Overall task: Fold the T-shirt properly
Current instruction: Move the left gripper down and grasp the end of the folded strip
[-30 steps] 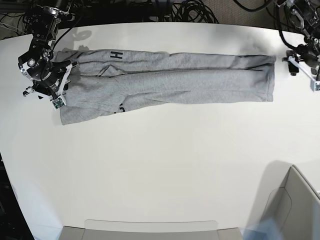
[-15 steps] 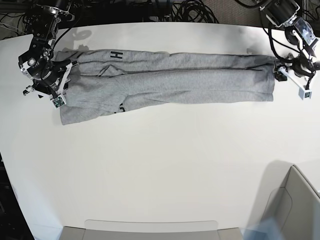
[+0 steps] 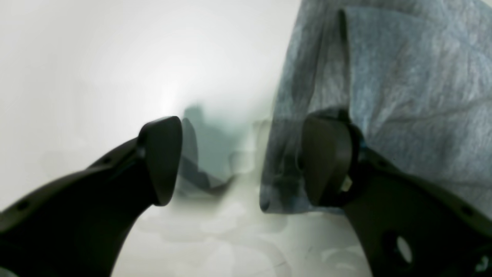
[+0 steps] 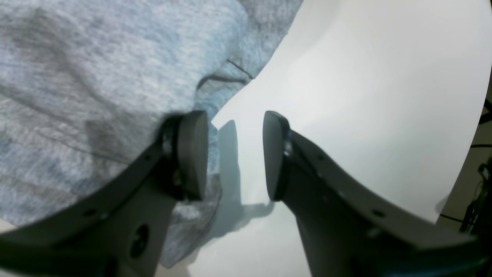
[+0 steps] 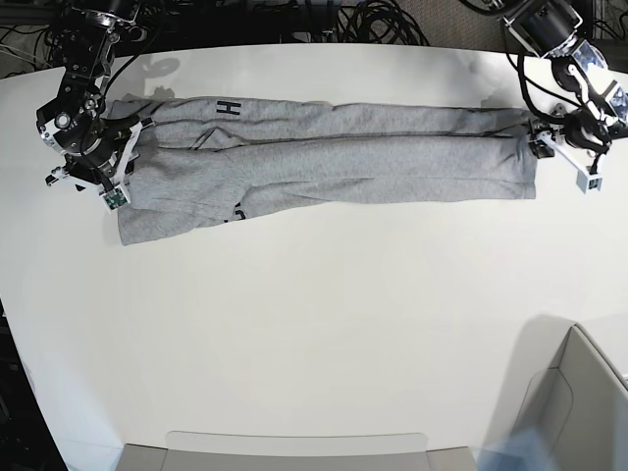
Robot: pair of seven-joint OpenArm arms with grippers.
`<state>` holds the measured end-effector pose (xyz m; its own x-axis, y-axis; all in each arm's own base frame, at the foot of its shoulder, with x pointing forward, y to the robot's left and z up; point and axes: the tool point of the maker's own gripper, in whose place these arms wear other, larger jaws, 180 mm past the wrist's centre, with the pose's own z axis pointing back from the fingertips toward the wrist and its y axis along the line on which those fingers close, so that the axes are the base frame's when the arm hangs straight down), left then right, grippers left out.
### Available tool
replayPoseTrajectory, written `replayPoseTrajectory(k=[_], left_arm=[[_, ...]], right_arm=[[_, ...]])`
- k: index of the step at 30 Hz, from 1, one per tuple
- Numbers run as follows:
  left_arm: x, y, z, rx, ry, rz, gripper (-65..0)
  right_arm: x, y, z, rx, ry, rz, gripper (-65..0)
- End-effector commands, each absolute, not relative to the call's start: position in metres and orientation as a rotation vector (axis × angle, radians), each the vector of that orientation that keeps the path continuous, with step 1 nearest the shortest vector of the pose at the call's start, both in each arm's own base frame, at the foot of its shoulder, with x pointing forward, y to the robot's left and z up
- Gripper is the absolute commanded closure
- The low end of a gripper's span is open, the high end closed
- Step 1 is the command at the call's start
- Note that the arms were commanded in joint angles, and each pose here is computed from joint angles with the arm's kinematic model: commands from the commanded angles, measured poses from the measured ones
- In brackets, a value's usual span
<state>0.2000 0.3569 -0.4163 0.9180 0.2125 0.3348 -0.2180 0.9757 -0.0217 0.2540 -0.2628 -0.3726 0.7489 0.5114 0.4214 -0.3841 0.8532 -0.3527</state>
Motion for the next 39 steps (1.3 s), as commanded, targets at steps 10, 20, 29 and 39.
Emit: replayPoseTrajectory(k=[10,20,29,39], left_arm=[[0.241,0.377,-0.332,0.189,-0.554,0.141,-45.4],[0.250,0.356,-0.303,0.221,-0.658,0.104,-45.5],[0.272,0.282,-0.325,-0.282,-0.806,0.140,-45.4],[0.264,0.307,-0.344,-0.335,-0.768,0.238,-45.2]], right_arm=[[0.265,-0.240,-0.368,-0.228,-0.566,0.583,-23.9],[0.265,-0.240,-0.368,-0.228,-0.566,0.583,-23.9],[0.268,-0.239,-0.367,-0.228,-0.573,0.583,-23.9],[0.267,-0.240,-0.367,-0.228,-0.569,0.584,-23.9]])
